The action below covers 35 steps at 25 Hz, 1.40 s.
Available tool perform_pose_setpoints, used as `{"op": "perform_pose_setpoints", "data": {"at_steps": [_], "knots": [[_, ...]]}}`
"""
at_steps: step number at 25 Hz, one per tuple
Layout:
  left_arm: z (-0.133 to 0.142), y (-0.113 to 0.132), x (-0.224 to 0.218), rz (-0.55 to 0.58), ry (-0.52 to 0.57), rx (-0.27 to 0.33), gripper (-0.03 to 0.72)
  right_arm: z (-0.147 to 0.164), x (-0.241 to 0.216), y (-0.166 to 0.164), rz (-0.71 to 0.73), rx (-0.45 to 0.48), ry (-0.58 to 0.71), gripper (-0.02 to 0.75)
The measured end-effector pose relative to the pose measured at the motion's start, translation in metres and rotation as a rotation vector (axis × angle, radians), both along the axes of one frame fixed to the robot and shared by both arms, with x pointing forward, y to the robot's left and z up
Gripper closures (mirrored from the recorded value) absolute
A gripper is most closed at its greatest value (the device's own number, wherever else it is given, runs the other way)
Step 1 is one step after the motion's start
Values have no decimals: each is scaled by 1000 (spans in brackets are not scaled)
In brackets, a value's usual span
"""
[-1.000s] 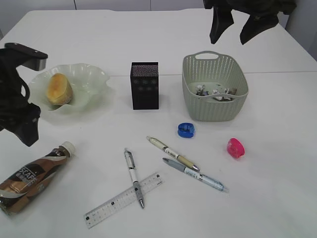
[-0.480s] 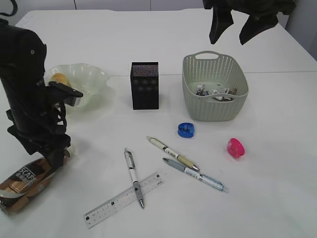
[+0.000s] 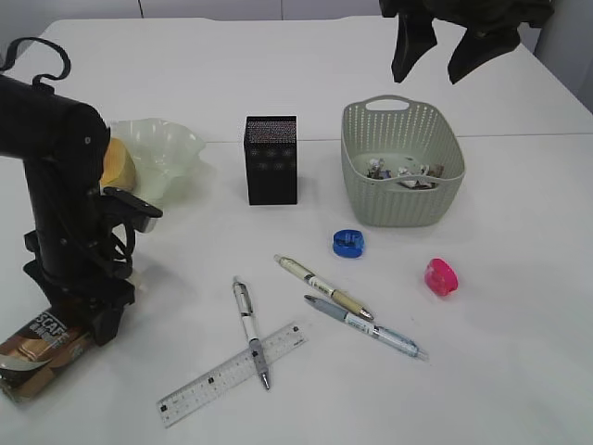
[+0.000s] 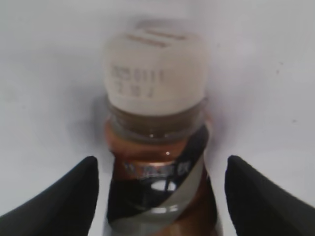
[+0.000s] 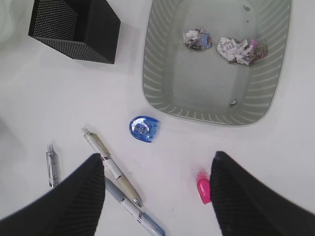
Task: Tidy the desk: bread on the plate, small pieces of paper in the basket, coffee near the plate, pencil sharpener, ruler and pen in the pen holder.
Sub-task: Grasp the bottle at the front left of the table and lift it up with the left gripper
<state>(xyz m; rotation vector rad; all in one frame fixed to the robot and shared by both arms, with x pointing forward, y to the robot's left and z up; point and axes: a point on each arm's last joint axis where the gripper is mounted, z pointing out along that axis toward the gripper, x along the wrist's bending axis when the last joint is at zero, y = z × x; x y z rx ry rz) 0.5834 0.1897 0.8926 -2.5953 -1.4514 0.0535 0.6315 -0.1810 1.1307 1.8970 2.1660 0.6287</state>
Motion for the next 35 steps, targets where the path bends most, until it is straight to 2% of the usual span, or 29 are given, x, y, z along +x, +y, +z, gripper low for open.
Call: {"op": "perform_pose_setpoints", "data": {"at_steps": [5, 7, 13, 15, 24, 26, 30, 35], "knots": [[-4, 0, 0, -1, 5, 3, 107, 0, 0, 0, 5, -2, -1, 246], [-4, 0, 0, -1, 3, 2, 131, 0, 0, 0, 7, -3, -1, 246], [-3, 1, 2, -7, -6, 10, 341, 0, 0, 0, 9, -4, -2, 246], [-3, 1, 2, -8, -6, 11, 382, 0, 0, 0, 9, -4, -2, 246], [-2, -1, 0, 25, 12, 2, 404, 0, 0, 0, 9, -4, -2, 246], [3, 0, 0, 76, 10, -38, 404, -1, 0, 0, 9, -5, 0, 246], [36, 6, -8, 179, -35, -147, 405, -1, 0, 0, 9, -5, 0, 246], [78, 30, -45, 243, -152, -212, 405, -1, 0, 0, 9, -5, 0, 246]]}}
